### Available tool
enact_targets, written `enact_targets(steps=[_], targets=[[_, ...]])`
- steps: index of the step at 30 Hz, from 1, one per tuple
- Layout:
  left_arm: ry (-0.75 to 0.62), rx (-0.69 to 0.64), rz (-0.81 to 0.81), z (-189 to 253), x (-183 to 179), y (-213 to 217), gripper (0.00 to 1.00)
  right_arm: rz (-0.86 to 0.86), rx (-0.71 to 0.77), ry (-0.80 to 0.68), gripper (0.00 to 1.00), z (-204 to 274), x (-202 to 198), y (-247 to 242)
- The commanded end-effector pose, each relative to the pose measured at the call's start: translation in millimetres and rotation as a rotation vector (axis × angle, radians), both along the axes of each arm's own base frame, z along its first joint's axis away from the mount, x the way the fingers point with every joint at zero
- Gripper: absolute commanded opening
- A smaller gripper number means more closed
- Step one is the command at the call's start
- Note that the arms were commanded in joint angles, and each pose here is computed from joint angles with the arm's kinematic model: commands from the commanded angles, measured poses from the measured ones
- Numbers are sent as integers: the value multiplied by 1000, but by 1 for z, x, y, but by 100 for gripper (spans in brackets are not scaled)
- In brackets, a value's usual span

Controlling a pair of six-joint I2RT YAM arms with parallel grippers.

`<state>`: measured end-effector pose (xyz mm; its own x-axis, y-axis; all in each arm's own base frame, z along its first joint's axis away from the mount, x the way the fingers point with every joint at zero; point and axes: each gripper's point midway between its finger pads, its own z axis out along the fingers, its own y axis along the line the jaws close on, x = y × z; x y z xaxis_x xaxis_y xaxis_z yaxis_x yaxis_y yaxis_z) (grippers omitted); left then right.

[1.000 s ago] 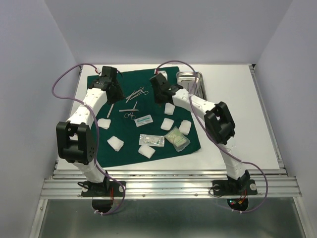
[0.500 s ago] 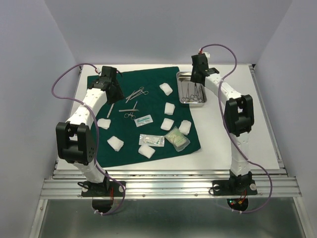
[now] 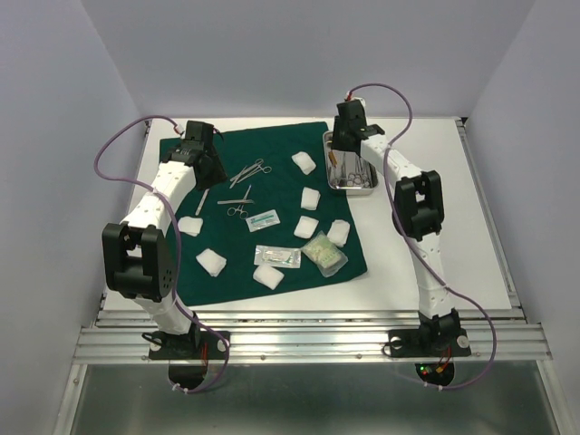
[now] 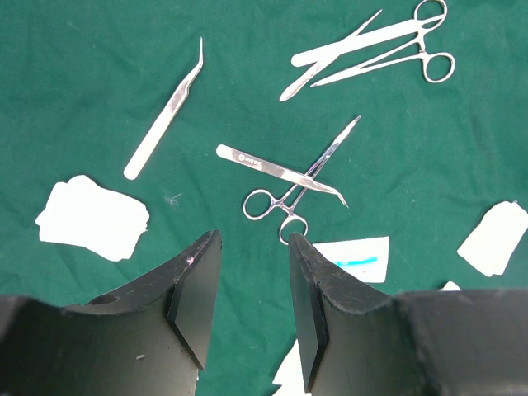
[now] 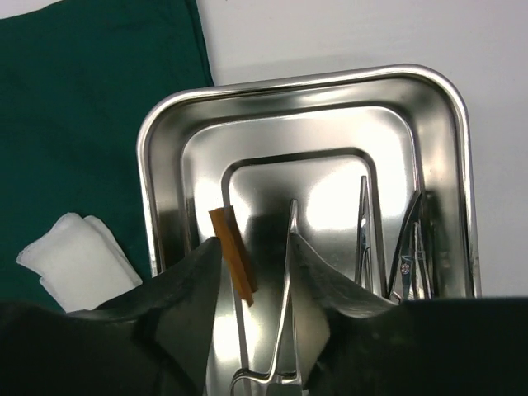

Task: Prepare the surgical pack
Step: Place the medical item in the container.

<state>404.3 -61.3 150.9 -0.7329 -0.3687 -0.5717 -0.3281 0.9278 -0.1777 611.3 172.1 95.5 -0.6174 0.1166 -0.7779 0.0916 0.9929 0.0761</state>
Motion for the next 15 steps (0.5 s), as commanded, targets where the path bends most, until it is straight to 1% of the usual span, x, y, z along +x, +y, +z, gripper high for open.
enact_targets(steps=[1,6,7,10,11,15], targets=[[-51,23,18,20,0,9,49,38,74,-108,50,58,8,11],[-50,27,28,20,-1,12,49,100,24,-176,52,92,-16,44],[-48,34,36,20,-1,15,49,133,23,-179,52,95,-24,61],[-56,48,52,24,-2,21,49,193,-7,-181,52,96,-42,85],[-62,48,54,27,-2,22,49,232,-20,-182,52,94,-52,102],[-71,52,68,33,-4,29,49,334,-30,-176,52,87,-68,147]])
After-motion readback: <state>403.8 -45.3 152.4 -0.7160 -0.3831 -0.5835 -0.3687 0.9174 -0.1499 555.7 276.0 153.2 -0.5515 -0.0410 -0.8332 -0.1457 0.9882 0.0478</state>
